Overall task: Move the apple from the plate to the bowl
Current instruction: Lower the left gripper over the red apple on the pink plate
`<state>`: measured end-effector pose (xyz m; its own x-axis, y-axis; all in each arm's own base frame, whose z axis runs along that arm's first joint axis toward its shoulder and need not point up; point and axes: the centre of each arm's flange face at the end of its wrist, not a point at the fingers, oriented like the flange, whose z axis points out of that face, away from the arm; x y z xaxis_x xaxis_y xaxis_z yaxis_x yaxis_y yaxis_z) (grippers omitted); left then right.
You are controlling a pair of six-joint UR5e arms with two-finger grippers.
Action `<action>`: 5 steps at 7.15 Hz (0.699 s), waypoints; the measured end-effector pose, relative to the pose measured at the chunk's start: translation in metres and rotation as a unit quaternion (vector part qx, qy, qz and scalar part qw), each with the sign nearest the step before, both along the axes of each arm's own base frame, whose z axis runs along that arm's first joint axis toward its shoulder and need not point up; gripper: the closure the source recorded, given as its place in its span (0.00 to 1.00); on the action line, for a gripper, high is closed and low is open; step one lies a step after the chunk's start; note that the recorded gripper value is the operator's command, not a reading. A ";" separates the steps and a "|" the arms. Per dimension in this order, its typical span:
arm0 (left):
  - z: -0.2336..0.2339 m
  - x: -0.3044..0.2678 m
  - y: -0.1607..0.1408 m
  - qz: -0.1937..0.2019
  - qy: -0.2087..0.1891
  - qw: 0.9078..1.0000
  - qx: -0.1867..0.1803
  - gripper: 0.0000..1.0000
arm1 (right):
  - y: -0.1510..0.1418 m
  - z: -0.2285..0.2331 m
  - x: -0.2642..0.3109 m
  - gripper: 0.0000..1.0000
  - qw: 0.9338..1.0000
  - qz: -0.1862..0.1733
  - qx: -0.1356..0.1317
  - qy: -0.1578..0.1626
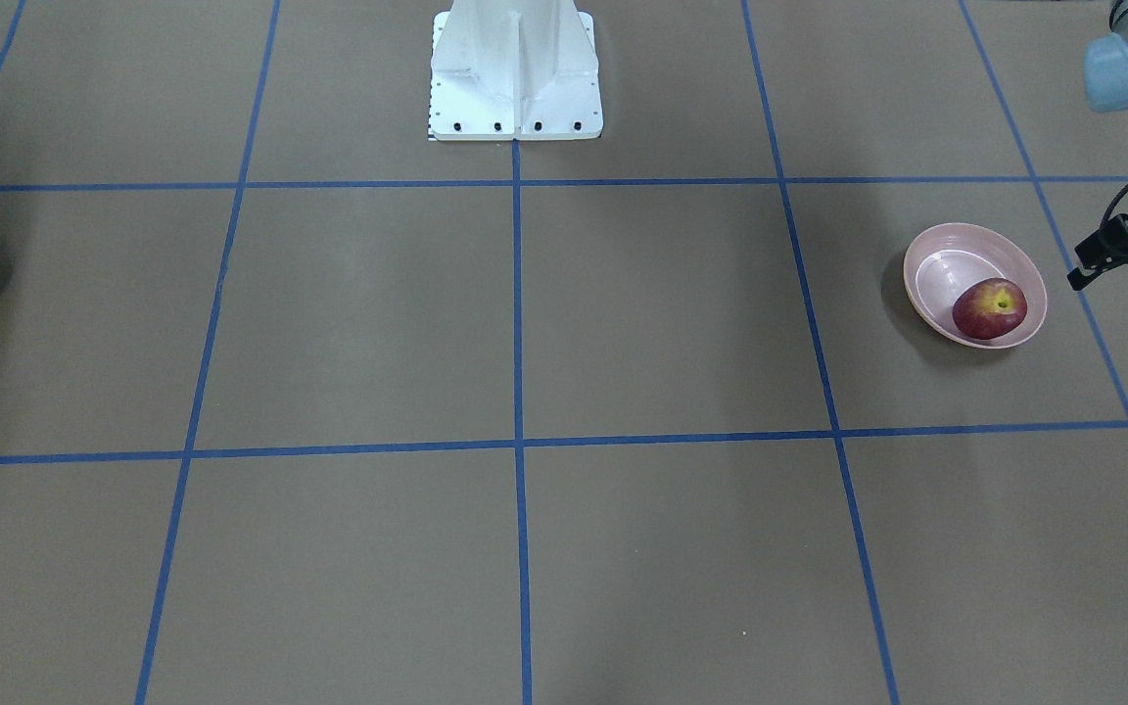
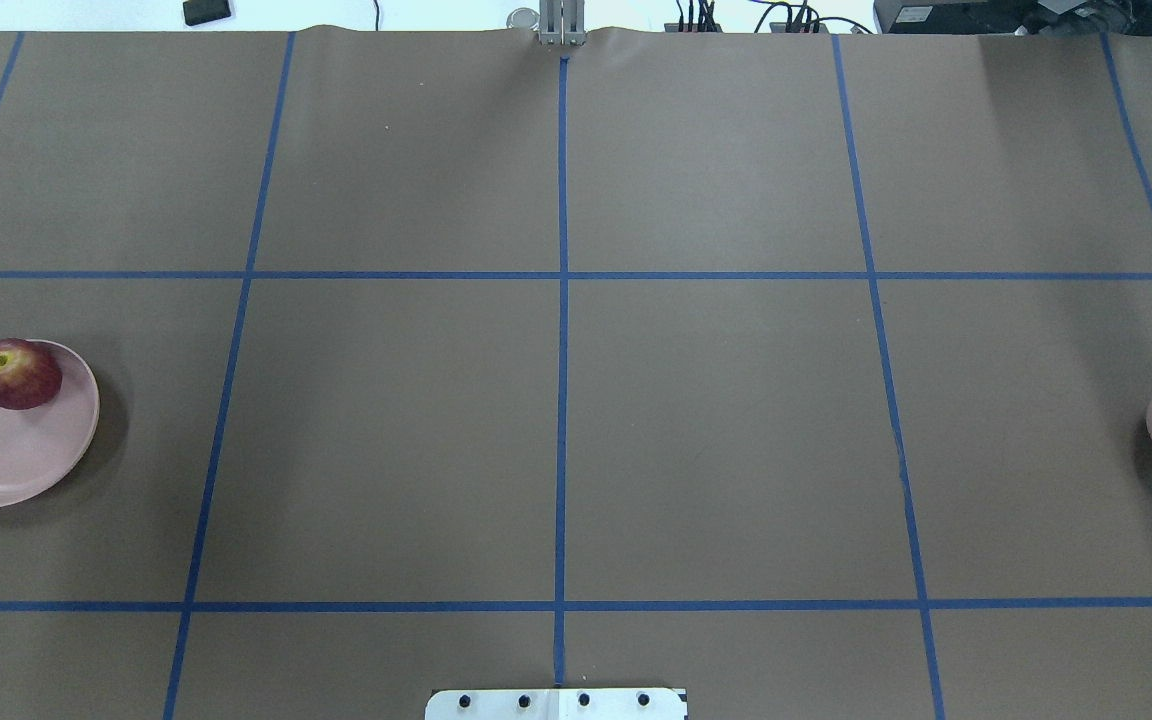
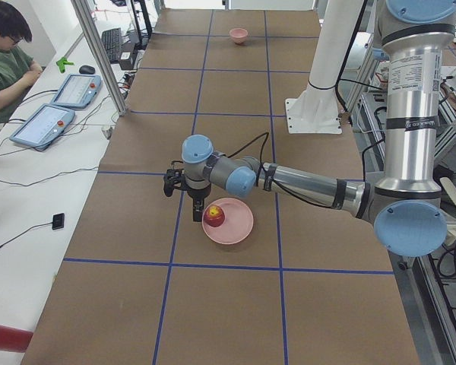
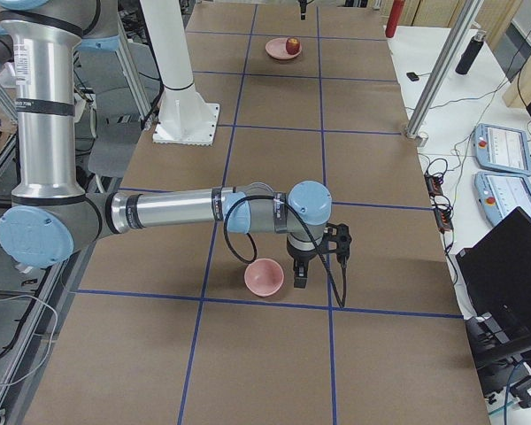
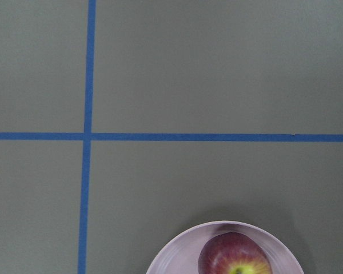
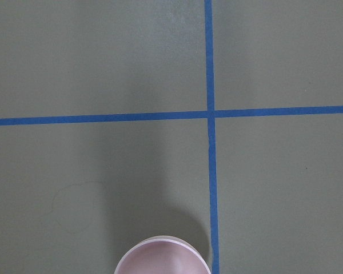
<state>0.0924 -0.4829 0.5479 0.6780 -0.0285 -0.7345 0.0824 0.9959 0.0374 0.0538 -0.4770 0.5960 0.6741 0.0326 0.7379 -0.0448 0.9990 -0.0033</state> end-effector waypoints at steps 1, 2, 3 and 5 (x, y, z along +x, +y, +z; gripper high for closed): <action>0.002 0.013 0.004 0.002 -0.002 1.000 -0.004 0.02 | 0.000 0.000 -0.001 0.00 1.000 -0.001 0.000 -0.002; 0.005 0.026 0.005 0.004 -0.012 1.000 -0.006 0.02 | 0.000 0.000 -0.001 0.00 1.000 -0.001 -0.001 -0.002; 0.010 0.038 0.005 0.005 -0.026 1.000 -0.004 0.02 | 0.000 0.000 -0.002 0.00 1.000 -0.001 -0.002 -0.003; 0.023 0.056 0.003 0.011 -0.030 0.999 -0.001 0.02 | 0.000 0.002 -0.002 0.00 1.000 -0.001 -0.004 -0.003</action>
<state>0.1487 -0.4794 0.5713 0.7215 -0.0153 -0.6922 0.0590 0.9975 0.0395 0.0521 -0.4772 0.5983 0.6698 0.0370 0.7416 -0.0430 0.9990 -0.0110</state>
